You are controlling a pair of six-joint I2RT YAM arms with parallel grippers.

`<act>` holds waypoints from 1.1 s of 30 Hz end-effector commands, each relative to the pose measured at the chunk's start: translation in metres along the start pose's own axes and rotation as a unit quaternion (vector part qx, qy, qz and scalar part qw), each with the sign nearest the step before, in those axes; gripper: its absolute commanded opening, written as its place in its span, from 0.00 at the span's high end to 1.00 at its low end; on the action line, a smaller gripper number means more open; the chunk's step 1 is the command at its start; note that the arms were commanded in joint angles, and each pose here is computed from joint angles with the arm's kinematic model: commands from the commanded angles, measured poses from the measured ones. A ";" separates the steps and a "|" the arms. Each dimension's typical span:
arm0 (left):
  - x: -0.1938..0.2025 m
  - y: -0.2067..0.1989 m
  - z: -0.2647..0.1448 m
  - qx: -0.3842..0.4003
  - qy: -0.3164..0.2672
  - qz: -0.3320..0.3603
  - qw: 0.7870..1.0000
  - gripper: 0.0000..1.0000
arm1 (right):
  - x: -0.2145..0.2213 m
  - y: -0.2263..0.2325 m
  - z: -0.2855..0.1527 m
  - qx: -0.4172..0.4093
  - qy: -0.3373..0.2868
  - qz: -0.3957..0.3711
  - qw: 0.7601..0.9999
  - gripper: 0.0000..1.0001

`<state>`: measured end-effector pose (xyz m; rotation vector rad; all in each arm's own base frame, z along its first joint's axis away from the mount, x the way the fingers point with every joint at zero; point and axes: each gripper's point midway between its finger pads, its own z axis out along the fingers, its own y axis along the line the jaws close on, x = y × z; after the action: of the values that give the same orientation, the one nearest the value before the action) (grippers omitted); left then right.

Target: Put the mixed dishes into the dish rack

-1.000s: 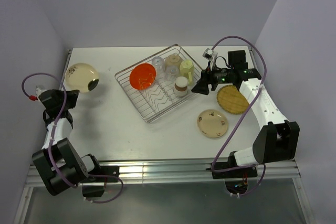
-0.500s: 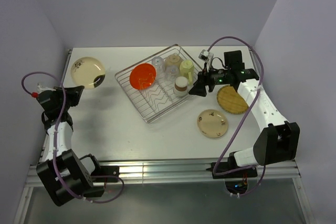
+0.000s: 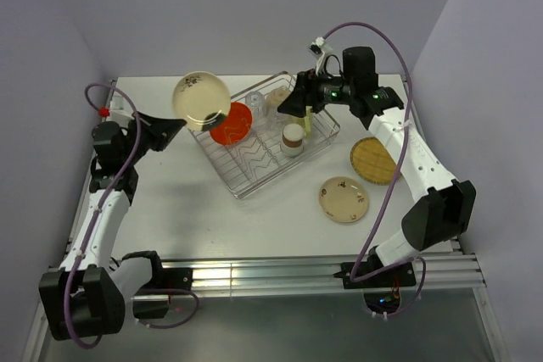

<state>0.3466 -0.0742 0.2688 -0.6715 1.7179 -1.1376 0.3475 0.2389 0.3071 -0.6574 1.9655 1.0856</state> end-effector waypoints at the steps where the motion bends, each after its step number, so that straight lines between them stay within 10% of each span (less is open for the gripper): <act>1: 0.016 -0.046 0.008 0.054 0.011 0.017 0.998 1.00 | -0.061 0.008 0.005 0.066 -0.094 0.017 0.993 0.20; 17: 0.096 -0.075 0.031 0.095 0.093 0.017 0.991 1.00 | -0.039 0.012 0.059 0.038 -0.053 0.052 0.997 0.21; 29: 0.100 -0.067 0.027 0.082 0.087 0.037 0.992 0.98 | -0.021 0.022 0.080 -0.011 -0.016 0.029 0.999 0.95; 33: 0.101 -0.057 0.024 0.067 0.084 0.047 0.993 0.58 | -0.024 0.034 0.076 -0.050 -0.016 -0.022 0.998 1.00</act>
<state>0.3258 -0.1924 0.2518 -0.4842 1.8658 -1.2648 0.3733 0.3161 0.2827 -0.5726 2.0389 1.1450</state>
